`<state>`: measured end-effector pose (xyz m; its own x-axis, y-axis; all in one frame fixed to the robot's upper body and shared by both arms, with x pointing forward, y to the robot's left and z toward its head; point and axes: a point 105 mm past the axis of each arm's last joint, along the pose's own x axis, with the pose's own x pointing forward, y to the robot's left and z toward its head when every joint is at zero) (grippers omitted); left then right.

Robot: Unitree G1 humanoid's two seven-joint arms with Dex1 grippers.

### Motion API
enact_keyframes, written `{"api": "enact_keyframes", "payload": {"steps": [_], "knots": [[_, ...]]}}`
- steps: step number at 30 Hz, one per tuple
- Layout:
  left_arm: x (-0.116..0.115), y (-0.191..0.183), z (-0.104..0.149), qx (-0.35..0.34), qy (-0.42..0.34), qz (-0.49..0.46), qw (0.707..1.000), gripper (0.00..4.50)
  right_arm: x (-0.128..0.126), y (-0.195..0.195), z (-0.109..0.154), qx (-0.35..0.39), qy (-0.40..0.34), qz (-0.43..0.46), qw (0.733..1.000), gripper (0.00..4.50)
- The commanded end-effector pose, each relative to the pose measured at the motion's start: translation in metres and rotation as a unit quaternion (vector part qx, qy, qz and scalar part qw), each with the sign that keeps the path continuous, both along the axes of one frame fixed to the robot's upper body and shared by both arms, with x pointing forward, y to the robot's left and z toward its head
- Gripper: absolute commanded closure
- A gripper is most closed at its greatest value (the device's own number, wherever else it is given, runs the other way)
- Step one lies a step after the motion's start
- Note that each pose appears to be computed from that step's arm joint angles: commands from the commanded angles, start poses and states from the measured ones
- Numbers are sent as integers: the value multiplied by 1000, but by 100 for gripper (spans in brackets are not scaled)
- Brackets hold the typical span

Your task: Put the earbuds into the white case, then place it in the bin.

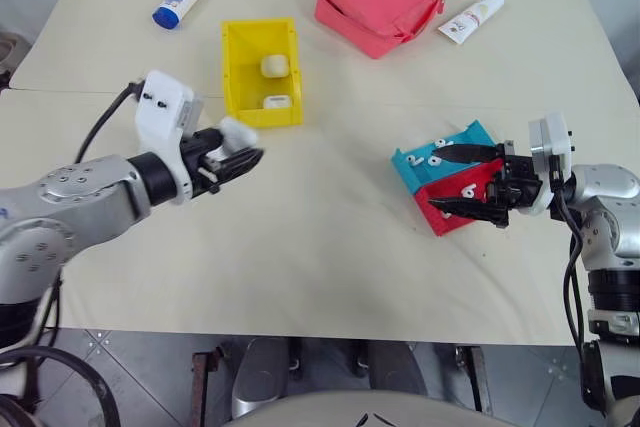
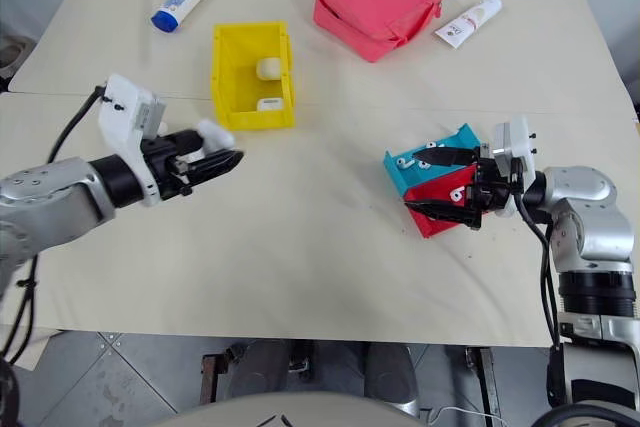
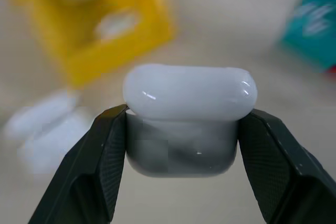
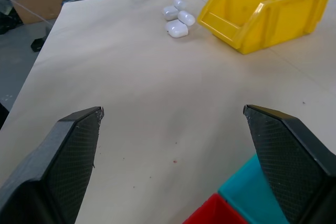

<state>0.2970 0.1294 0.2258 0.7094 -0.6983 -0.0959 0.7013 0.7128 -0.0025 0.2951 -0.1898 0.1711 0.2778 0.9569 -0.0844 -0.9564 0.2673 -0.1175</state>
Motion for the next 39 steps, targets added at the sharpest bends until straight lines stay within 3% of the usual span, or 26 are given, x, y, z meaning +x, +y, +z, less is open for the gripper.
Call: {"api": "enact_keyframes", "payload": {"steps": [1,7,13,15,25,33,39], "knots": [[-7,-22,41,-54,-134,-102,984,169,-3,-4,10,-2,-39,-26,999,0],[-6,-52,53,-77,-233,-256,935,169,-13,-7,8,-8,-50,-68,996,0],[18,-67,46,-65,-236,-299,922,169,-26,-15,3,-17,-51,-104,993,0],[24,-77,33,-48,-224,-316,921,169,-34,-16,-2,-23,-45,-111,993,0],[-8,-122,-8,-98,-206,-390,892,169,-45,-30,-4,-44,-39,-187,981,0],[-34,-131,-32,-84,-179,-411,890,169,-46,-63,-7,-172,0,-291,941,0],[-41,-134,-36,-87,-178,-411,890,169,-54,-70,-6,-256,35,-293,920,0]]}}
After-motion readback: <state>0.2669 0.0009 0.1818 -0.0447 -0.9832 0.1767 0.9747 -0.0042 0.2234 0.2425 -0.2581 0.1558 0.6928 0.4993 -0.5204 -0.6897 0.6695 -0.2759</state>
